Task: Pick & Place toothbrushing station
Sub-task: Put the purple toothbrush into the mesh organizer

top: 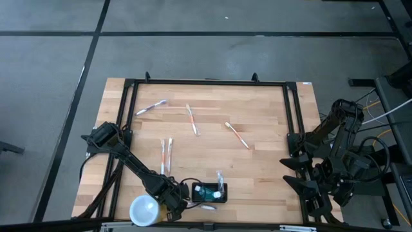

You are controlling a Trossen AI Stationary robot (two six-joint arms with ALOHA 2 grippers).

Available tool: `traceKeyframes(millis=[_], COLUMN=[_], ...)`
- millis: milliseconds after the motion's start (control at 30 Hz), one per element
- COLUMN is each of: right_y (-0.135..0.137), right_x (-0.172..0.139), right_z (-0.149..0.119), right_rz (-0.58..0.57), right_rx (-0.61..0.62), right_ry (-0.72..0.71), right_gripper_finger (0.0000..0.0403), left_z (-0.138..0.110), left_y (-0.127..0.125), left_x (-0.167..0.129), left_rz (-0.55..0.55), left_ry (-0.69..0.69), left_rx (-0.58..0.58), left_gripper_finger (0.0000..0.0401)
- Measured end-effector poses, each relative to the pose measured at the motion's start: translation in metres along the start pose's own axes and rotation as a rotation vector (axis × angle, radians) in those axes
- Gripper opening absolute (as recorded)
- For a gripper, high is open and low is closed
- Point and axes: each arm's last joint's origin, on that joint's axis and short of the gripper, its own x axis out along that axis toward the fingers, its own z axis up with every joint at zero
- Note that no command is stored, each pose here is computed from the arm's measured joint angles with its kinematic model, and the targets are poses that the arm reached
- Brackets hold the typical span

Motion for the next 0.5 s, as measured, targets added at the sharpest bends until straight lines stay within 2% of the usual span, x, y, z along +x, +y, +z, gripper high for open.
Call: traceKeyframes(millis=[33,133,500], right_y=[0.0,0.0,0.0], right_x=[0.0,0.0,0.001], right_z=[0.0,0.0,0.0], right_rz=[0.0,0.0,0.022], right_rx=[0.0,0.0,0.003], right_ry=[0.0,0.0,-0.018], right_gripper_finger=[0.0235,0.0235,0.0235], left_z=[0.0,0.0,0.0], left_y=[0.0,0.0,-0.002], left_x=[0.0,0.0,-0.017], left_rz=[-0.002,-0.008,-0.029], left_ry=[0.002,0.013,-0.015], left_rx=[0.0,0.0,-0.006], left_gripper_finger=[0.0018,0.0005,0.0002])
